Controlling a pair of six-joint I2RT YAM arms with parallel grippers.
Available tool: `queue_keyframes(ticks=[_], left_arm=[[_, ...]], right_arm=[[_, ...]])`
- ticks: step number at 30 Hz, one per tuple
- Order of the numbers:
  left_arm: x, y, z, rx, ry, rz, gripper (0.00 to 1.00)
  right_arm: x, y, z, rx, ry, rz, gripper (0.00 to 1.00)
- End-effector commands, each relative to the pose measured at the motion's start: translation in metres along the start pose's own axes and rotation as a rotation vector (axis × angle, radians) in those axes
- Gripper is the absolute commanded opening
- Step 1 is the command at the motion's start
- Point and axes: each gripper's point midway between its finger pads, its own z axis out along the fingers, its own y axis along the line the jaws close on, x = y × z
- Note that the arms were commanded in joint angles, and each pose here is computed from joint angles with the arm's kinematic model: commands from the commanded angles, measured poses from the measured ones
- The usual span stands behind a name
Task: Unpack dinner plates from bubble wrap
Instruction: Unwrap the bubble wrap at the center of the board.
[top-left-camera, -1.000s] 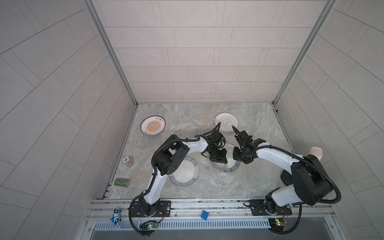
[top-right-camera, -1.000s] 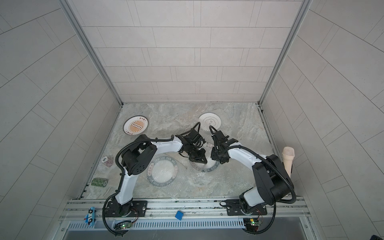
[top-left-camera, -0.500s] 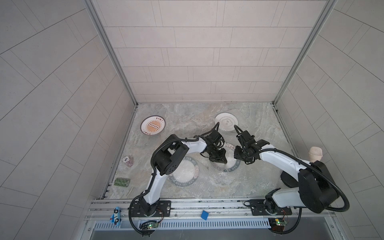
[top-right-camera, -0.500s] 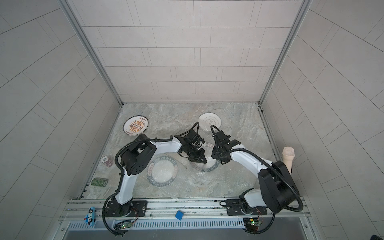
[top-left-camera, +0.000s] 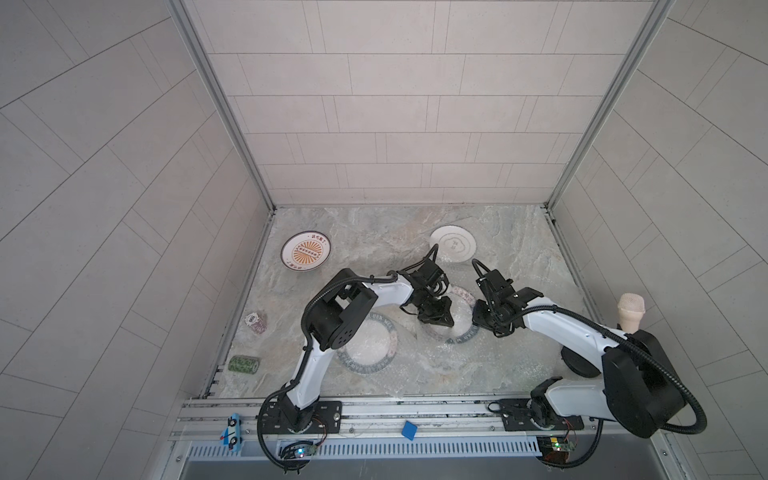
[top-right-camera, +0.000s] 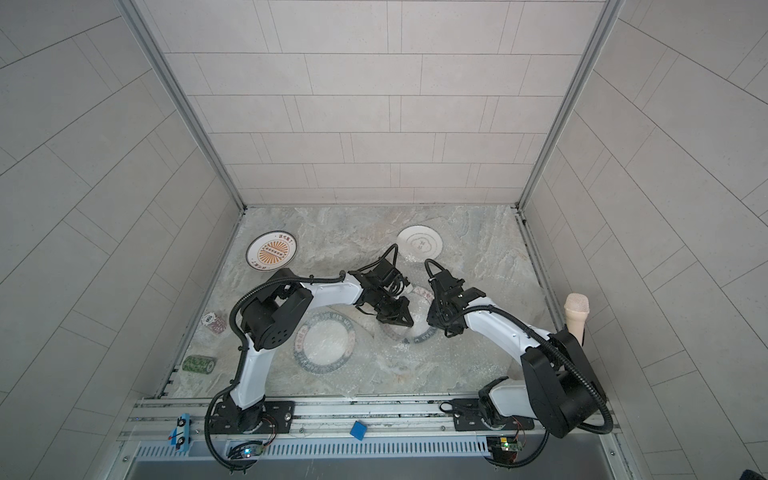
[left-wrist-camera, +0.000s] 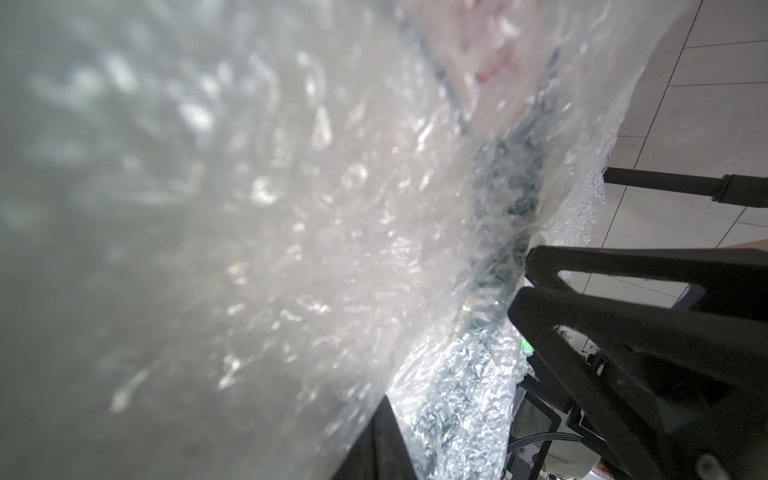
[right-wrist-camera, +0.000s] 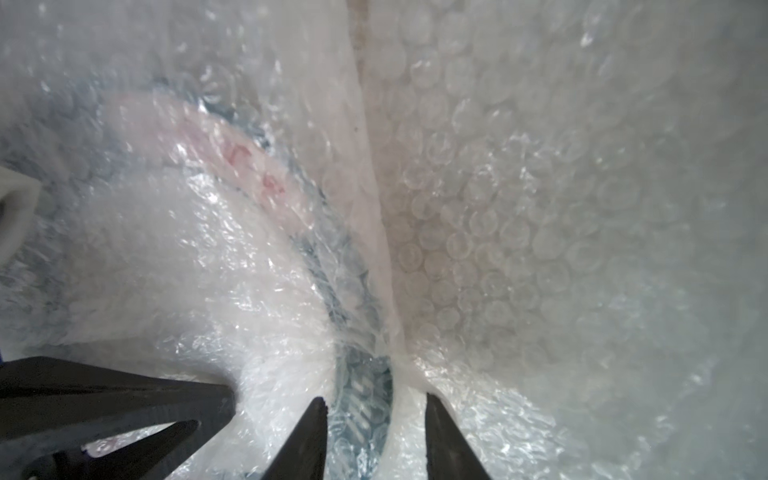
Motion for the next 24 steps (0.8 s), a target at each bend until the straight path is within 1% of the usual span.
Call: queue_keyframes(ticks=[1, 3, 6, 10, 16, 18, 22, 24], left_arm=[[0.023, 0.062, 0.010, -0.189, 0.046, -0.127, 0.07], [0.023, 0.063, 0.010, -0.190, 0.047, -0.128, 0.07], [0.023, 0.063, 0.010, -0.186, 0.043, -0.130, 0.07], [0.022, 0.063, 0.010, -0.185, 0.043, -0.130, 0.07], [0.022, 0.064, 0.010, -0.187, 0.042, -0.132, 0.07], [0.023, 0.064, 0.010, -0.188, 0.042, -0.135, 0.07], [0.024, 0.066, 0.010, -0.190, 0.041, -0.141, 0.07], [0.023, 0.067, 0.010, -0.191, 0.039, -0.143, 0.07]], right_arm=[[-0.011, -0.009, -0.007, 0.074, -0.056, -0.020, 0.38], [-0.018, -0.020, -0.016, 0.155, -0.088, -0.065, 0.36], [-0.024, -0.024, -0.020, 0.195, -0.108, -0.109, 0.36], [-0.023, -0.011, -0.012, 0.180, -0.071, -0.165, 0.35], [-0.021, -0.001, 0.006, 0.180, -0.028, -0.198, 0.30], [-0.022, 0.000, 0.008, 0.190, -0.026, -0.200, 0.27], [-0.024, -0.005, 0.006, 0.217, -0.042, -0.197, 0.09], [-0.024, -0.005, 0.004, 0.216, -0.047, -0.197, 0.06]])
